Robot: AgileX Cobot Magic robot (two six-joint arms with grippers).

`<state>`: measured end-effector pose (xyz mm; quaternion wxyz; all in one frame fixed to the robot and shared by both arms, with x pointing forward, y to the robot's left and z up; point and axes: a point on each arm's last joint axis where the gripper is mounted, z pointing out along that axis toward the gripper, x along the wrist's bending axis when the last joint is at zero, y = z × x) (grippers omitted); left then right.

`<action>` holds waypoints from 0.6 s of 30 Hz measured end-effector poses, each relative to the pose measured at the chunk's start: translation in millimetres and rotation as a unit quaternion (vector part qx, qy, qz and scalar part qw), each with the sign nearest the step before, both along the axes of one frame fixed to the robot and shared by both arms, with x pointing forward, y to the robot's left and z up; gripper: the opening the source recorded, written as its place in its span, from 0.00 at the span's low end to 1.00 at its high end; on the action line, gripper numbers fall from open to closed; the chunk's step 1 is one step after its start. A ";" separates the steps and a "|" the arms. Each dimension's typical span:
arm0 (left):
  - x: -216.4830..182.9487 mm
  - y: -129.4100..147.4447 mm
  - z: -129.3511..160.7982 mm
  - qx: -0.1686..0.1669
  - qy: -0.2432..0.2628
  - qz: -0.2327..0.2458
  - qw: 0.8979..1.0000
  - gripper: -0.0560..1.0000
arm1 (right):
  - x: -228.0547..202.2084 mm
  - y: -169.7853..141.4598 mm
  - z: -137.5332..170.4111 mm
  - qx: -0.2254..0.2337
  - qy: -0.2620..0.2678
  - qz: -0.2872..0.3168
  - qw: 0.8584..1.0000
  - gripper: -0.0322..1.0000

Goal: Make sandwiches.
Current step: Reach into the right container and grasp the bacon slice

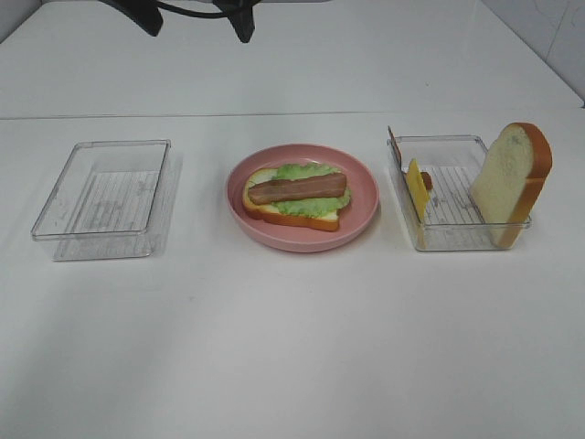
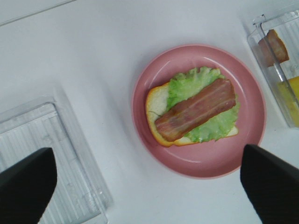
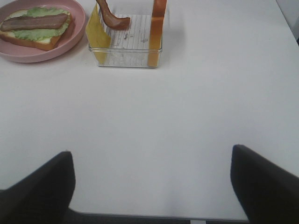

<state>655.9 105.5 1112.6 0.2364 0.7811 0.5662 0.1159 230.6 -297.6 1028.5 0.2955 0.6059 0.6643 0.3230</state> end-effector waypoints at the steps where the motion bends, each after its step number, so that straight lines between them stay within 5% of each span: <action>1: -10.5 7.6 5.1 0.018 -0.001 -0.002 1.000 0.99 | 0.0 0.0 0.0 0.000 0.000 0.000 1.000 0.88; 10: -46.8 35.7 -6.3 0.071 0.042 0.000 0.997 0.99 | 0.0 0.0 0.0 0.000 0.000 0.000 1.000 0.88; 18: -90.7 104.3 -32.2 0.101 0.119 0.060 0.986 0.99 | 0.0 0.0 0.0 0.000 0.000 0.000 1.000 0.88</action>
